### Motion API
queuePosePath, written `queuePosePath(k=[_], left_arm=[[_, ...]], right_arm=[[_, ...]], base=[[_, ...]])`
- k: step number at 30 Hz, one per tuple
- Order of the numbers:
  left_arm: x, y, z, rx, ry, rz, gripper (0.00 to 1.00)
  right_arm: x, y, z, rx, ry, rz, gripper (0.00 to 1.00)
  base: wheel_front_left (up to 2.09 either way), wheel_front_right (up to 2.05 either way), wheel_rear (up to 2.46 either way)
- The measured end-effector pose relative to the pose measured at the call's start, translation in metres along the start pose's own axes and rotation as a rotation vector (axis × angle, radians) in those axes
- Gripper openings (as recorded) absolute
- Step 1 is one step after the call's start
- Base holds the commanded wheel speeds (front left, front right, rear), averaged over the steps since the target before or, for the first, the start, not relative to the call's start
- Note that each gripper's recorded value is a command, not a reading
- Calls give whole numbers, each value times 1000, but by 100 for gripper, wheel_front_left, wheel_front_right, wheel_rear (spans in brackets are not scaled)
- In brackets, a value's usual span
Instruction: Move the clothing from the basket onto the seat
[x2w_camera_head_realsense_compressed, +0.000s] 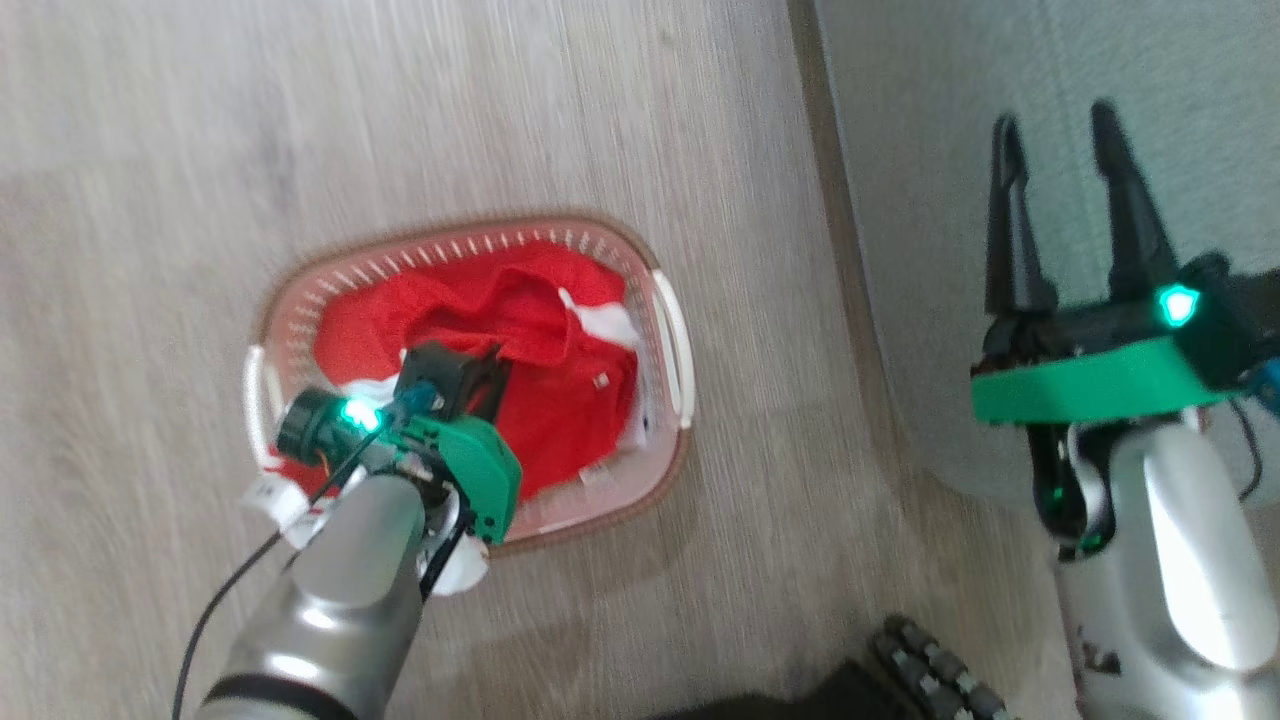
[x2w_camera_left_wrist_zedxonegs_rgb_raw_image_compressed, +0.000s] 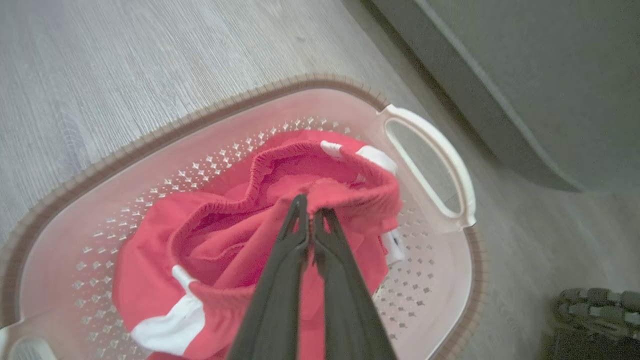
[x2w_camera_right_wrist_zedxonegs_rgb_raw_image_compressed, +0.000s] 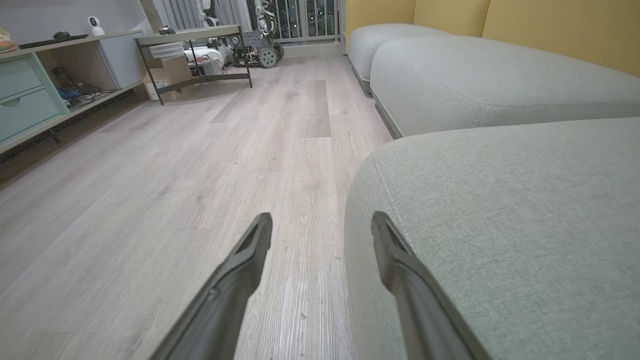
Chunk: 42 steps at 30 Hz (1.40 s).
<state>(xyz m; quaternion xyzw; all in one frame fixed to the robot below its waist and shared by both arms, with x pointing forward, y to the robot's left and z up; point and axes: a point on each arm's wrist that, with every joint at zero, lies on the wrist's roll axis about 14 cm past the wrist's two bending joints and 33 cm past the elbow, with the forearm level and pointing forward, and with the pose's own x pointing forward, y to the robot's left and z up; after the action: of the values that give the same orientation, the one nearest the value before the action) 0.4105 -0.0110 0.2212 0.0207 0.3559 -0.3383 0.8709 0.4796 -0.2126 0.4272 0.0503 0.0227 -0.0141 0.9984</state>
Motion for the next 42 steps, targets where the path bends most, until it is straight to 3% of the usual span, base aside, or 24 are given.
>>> queuePosePath(k=[7,23,34,42], left_arm=[[-39,-7,54,-36,-164,40,0],[-154,-22,194,85,-592,136,0],[-233,-38,285,192,-825,166,0],[-268,-55,329,258,-921,158,0]], right_arm=[[-31,3,26,10,-29,-4,100],[-114,17,68,20,-114,22,100],[-127,51,98,8,-204,125,100],[-130,95,101,1,-212,258,100]], base=[[0,0,0],[0,0,0],[0,0,0],[0,0,0]])
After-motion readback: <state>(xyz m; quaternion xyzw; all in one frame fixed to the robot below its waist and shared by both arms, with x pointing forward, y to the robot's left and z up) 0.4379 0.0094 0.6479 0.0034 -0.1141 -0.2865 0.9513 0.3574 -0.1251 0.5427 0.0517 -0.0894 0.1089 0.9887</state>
